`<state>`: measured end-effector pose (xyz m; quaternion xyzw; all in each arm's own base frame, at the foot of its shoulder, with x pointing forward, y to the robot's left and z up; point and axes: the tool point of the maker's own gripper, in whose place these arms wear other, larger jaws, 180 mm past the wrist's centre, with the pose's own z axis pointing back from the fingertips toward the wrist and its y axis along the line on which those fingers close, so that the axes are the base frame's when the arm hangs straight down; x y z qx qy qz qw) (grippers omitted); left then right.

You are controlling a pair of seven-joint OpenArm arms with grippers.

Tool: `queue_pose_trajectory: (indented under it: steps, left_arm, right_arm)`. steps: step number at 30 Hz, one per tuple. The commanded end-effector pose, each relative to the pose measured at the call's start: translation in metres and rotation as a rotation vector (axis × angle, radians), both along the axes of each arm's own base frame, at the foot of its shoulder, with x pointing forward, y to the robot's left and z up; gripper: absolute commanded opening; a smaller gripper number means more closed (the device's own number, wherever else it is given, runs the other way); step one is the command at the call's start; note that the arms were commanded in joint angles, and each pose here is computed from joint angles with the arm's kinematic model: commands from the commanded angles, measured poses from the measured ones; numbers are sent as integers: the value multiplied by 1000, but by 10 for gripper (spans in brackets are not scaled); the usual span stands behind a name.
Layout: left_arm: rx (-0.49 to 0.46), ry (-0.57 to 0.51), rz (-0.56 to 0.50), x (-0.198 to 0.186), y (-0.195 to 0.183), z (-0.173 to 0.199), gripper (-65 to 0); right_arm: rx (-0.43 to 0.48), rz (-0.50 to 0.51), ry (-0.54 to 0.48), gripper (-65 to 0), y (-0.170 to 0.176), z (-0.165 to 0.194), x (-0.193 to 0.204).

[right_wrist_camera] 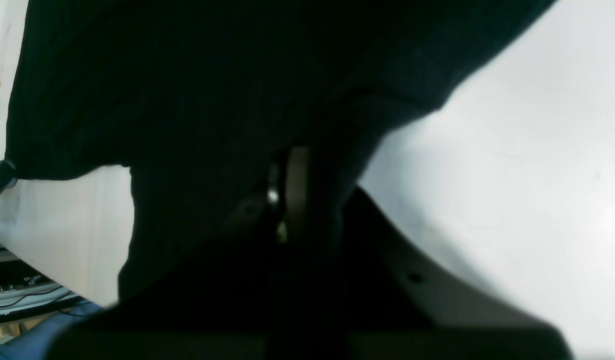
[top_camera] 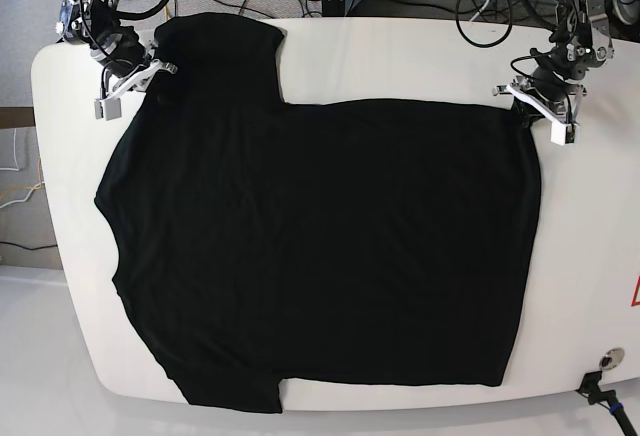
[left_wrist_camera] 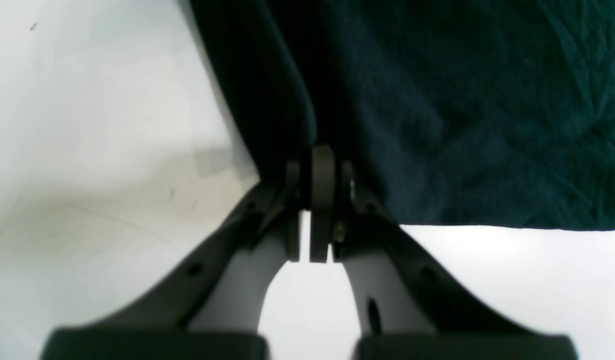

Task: Fold the T-shirt properly
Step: 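Pull the shirt's shoulder edge toward the arms with both grippers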

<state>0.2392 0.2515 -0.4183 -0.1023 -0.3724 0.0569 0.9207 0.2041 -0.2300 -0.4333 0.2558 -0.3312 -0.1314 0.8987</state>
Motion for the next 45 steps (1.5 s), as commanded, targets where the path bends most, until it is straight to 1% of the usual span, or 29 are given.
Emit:
queue_pose_trajectory:
  steps: [1,3,5,11,13,15,18,24,25,26,31,35,40,45]
  left_arm:
    - [20,-8,-2,2,5,5,-650]
    - [14,-8,-3,0,4,5,-650]
    - [16,-8,-9,-3,1,7,-650]
    - [31,6,-40,-32,-7,13,-650]
    - [40,21,-38,-45,-5,13,-650]
    - [47,34,-30,-56,-1,14,-650]
    - [55,66,-20,-74,3,15,-650]
    - [70,77,-31,-99,12,28,-650]
    - [60,142,-53,-109,7,17,-650]
    - [66,147,-49,-111,9,19,-650]
    - [98,131,-34,-109,21,33,-650]
    - [104,117,-18,-110,29,44,-650]
    - [90,96,-13,-110,30,58,-650]
    - [66,52,-43,-97,20,70,-650]
  right_arm:
    - [-57,12,54,-650,-9,-7,-6]
    - [-68,-2,43,-650,-16,-3,-5]
    - [-82,-39,42,-650,-31,0,-10]
    - [-144,-129,62,-650,-75,10,-44]
    - [-164,-130,73,-650,-83,13,-56]
    - [-187,-108,81,-650,-87,17,-66]
    - [-217,-66,85,-650,-89,26,-76]
    - [-258,12,96,-650,-83,41,-87]
    - [-256,24,81,-650,-80,38,-83]
    - [-258,30,76,-650,-79,40,-83]
    - [-283,50,34,-650,-77,53,-74]
    - [-301,70,9,-650,-74,62,-69]
    - [-314,84,0,-650,-71,68,-70]
    - [-321,96,-39,-650,-68,77,-61]
